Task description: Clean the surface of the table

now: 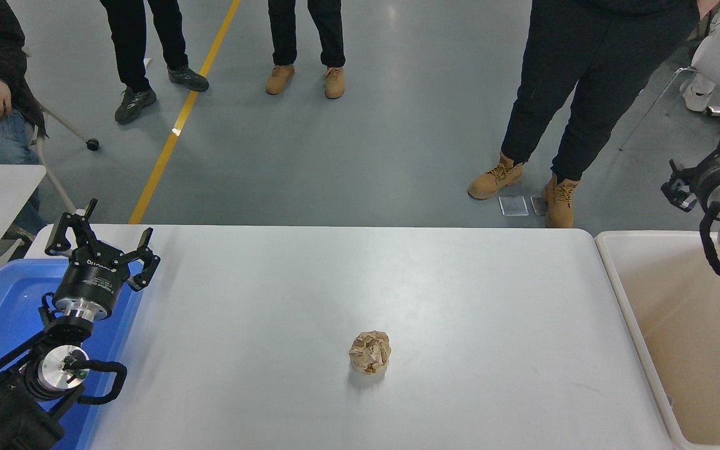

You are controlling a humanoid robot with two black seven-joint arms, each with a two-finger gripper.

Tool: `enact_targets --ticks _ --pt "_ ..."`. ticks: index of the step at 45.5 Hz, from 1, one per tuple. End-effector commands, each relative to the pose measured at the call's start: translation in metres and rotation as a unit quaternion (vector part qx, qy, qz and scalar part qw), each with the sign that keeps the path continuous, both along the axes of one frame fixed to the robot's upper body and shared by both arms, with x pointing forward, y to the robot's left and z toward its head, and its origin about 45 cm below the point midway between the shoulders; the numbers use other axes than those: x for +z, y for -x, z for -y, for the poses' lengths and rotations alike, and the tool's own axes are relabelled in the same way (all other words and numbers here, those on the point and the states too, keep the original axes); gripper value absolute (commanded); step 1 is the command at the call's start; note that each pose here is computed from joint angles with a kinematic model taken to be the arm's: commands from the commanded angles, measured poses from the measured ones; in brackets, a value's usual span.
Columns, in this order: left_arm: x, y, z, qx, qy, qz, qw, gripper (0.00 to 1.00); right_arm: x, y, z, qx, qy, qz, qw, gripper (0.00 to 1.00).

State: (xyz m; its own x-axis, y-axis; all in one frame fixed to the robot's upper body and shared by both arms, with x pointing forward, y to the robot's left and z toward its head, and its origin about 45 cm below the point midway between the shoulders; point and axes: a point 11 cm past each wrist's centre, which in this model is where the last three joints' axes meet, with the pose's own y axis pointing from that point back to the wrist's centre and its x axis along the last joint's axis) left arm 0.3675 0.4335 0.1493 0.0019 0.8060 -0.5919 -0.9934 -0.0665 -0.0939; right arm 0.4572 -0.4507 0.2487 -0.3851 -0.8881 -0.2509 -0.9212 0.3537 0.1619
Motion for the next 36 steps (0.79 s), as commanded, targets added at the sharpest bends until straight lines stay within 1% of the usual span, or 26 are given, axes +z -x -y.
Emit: enact_targets --ticks 1,7,15,25,36 --pt "0.000 0.000 0.000 0.000 0.000 0.000 1.000 0.99 -0.037 0.011 -0.020 0.014 0.011 -0.004 1.000 0.99" --pt "0.000 0.000 0.000 0.000 0.000 0.000 1.000 0.99 -0.055 0.022 -0.020 0.010 0.017 -0.005 1.000 0.99" --pt "0.000 0.000 0.000 0.000 0.000 0.000 1.000 0.99 -0.067 0.030 -0.023 0.010 0.016 -0.011 1.000 0.99" --pt "0.000 0.000 0.000 0.000 0.000 0.000 1.000 0.99 -0.082 0.035 -0.035 0.021 0.017 -0.018 0.999 0.99" --pt "0.000 0.000 0.000 0.000 0.000 0.000 1.000 0.99 -0.084 0.035 -0.038 0.022 0.019 -0.016 0.999 0.99"
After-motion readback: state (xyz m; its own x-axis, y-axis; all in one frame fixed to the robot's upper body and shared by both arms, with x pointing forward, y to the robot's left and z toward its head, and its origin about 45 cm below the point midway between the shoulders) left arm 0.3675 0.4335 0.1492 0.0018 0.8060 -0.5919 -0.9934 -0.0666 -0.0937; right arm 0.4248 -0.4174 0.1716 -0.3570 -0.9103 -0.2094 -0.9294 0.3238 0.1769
